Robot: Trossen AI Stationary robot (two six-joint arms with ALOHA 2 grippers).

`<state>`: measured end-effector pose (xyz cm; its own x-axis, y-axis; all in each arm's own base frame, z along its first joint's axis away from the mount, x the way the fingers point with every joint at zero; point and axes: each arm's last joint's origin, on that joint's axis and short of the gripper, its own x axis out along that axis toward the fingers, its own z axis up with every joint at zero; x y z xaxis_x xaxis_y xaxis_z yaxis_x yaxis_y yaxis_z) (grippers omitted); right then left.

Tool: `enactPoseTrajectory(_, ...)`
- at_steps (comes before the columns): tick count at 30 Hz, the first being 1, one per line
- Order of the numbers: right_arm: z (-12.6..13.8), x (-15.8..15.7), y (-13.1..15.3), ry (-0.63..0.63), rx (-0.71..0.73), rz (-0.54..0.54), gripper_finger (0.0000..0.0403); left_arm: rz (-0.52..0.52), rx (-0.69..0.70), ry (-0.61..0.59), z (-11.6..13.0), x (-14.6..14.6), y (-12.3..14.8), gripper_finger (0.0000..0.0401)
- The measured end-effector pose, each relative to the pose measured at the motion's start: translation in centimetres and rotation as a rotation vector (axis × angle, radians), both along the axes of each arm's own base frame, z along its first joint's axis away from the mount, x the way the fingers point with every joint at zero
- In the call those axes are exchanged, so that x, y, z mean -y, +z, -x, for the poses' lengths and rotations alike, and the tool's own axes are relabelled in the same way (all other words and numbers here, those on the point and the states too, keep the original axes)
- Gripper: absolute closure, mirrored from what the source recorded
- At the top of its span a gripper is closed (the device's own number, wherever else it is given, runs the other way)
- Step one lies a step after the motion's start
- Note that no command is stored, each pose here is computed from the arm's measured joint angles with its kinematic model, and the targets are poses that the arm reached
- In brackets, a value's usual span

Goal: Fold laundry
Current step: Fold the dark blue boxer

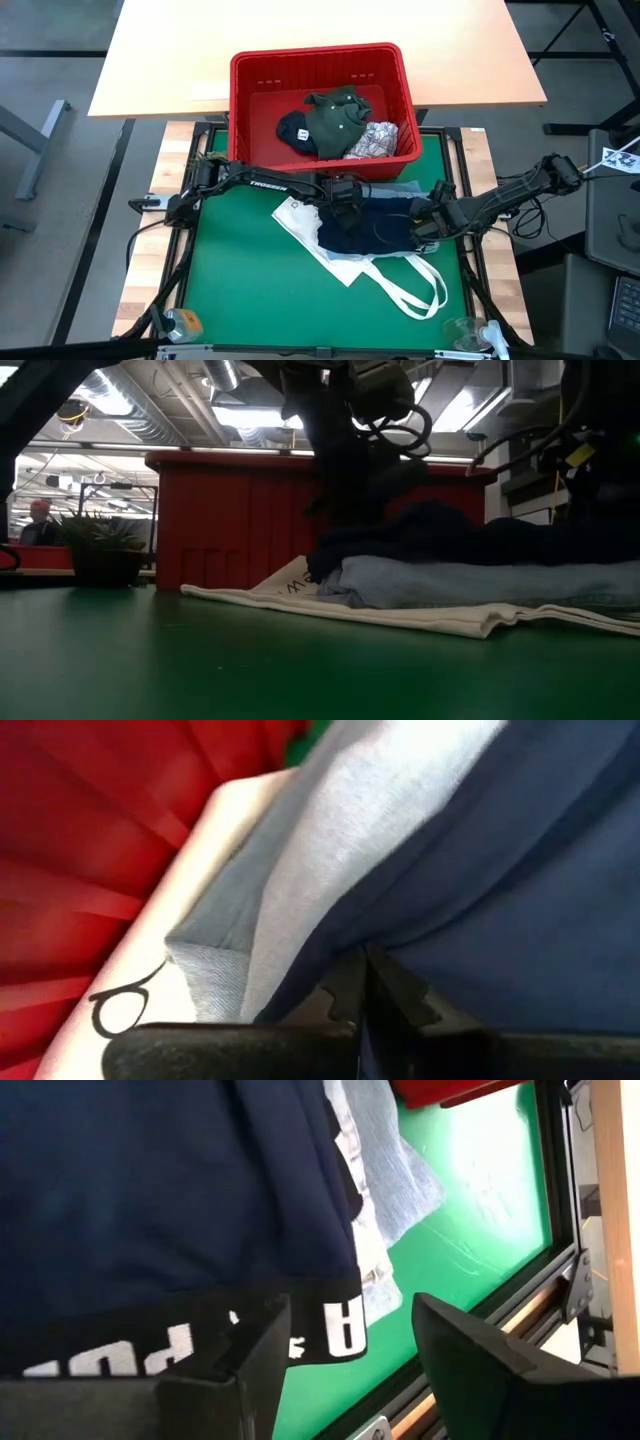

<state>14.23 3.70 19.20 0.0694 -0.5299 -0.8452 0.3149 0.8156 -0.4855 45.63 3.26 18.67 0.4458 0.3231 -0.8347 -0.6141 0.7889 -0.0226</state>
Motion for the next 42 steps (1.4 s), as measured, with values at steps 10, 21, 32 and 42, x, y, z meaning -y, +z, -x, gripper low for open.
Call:
enactPoseTrajectory(10,0.0,0.0,0.0,0.003,-0.001,-0.001,0.0194,-0.021,0.024,0.023,0.2,0.1,0.9,0.04)
enactPoseTrajectory(21,0.0,0.0,0.0,0.003,-0.001,-0.002,0.0194,-0.067,0.022,0.048,0.3,-0.1,1.2,0.0398)
enactPoseTrajectory(32,0.0,0.0,0.0,0.003,0.0,-0.002,0.0194,-0.171,0.033,0.105,0.3,-0.1,1.4,0.0397)
enactPoseTrajectory(42,0.0,0.0,0.0,0.003,0.0,-0.002,0.0194,-0.154,0.111,0.066,-0.6,1.2,2.8,0.0397)
